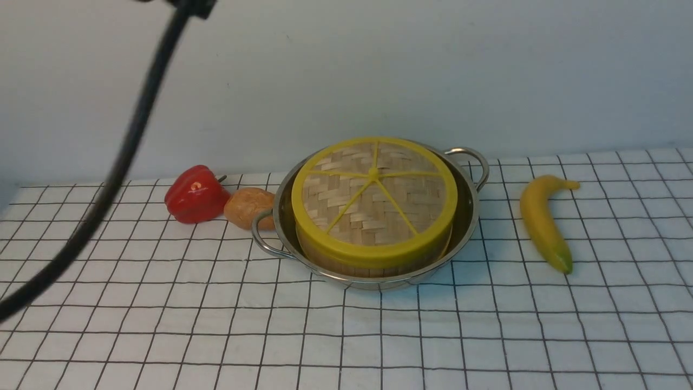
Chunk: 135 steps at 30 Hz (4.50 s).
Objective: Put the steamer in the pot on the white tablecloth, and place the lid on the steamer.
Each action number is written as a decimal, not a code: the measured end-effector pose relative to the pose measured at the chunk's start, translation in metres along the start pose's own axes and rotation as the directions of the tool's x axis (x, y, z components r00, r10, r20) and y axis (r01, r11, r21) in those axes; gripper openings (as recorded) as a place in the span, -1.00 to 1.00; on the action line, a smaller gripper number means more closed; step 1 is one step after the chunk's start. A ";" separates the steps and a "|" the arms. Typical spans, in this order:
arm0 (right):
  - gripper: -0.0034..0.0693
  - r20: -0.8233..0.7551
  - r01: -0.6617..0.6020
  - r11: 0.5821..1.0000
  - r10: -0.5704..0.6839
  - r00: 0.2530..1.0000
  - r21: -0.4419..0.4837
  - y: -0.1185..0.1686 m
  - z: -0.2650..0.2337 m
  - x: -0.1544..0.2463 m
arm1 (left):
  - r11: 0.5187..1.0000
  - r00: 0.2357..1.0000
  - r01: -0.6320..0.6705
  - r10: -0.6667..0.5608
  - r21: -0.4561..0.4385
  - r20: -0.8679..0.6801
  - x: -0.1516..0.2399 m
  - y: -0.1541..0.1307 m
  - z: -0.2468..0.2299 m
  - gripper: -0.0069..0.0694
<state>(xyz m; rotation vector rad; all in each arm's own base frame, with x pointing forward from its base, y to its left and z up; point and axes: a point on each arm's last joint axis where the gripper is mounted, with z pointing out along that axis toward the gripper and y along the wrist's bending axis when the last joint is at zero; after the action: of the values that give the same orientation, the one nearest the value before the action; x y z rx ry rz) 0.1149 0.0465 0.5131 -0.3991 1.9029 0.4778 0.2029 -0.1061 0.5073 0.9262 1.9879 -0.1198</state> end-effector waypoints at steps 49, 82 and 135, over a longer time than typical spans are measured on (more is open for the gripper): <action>-0.43 -0.024 -0.029 0.983 0.034 0.999 0.180 -0.031 0.041 0.176 | 0.953 0.887 0.234 -0.127 -0.194 0.444 0.239 -0.082 0.022 -0.82; -0.26 -0.024 -0.034 0.983 0.039 0.999 0.180 -0.031 0.041 0.176 | 0.772 0.923 0.373 -0.252 -0.515 0.291 0.356 -0.106 0.041 -0.65; -0.25 0.229 0.011 0.860 -0.148 0.962 0.510 -0.051 0.035 0.311 | 0.772 0.922 0.375 -0.254 -0.514 0.292 0.356 -0.106 0.041 -0.40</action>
<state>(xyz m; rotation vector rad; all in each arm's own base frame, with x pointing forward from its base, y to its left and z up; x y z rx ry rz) 0.0552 0.0038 0.2041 -0.0592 1.6652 -0.0391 0.0541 0.0009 0.1814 0.1787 1.8099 0.1743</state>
